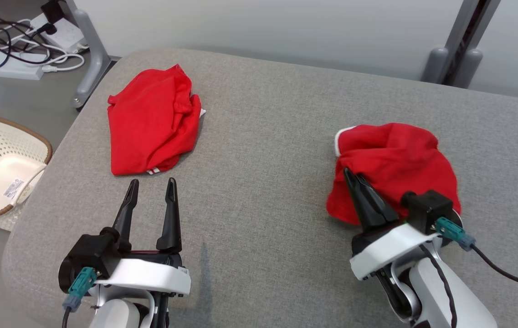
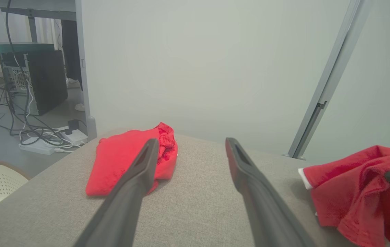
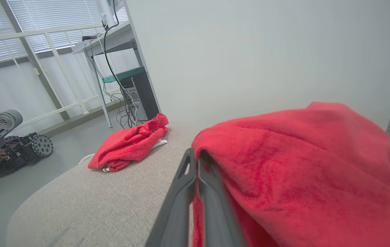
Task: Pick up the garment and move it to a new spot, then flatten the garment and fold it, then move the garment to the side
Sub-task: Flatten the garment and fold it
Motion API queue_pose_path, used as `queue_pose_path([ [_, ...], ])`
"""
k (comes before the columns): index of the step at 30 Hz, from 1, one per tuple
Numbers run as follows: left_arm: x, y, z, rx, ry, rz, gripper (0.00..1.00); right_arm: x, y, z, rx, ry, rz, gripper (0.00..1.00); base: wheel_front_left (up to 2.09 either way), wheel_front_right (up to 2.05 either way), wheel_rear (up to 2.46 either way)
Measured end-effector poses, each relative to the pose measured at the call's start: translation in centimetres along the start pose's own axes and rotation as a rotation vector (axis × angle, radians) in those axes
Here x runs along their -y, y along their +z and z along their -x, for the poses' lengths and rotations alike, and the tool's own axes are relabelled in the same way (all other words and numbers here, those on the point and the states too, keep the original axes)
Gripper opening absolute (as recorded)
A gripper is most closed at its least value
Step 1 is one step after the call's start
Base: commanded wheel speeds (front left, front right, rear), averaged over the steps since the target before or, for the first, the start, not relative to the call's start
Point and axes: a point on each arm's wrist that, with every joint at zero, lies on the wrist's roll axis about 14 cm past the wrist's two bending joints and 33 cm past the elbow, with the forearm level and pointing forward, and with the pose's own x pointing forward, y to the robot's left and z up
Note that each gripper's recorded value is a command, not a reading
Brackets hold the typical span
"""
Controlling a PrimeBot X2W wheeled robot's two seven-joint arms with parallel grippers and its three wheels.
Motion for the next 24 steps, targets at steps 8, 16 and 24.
queue_pose_path([
  [8,0.5,0.3,0.1,0.01,-0.015,0.013,1.0,-2.9,7.6,-2.5,0.186,0.11,0.092,0.0,0.0,0.0,0.0],
  [16,1.0,0.0,0.4,0.004,-0.031,0.029,1.0,-4.8,16.0,-3.6,0.332,0.243,0.289,0.0,0.0,0.0,0.0],
  [24,2.5,-0.4,0.0,-0.007,-0.069,0.044,1.0,2.0,11.3,0.1,0.011,0.222,0.48,0.0,0.0,0.0,0.0],
])
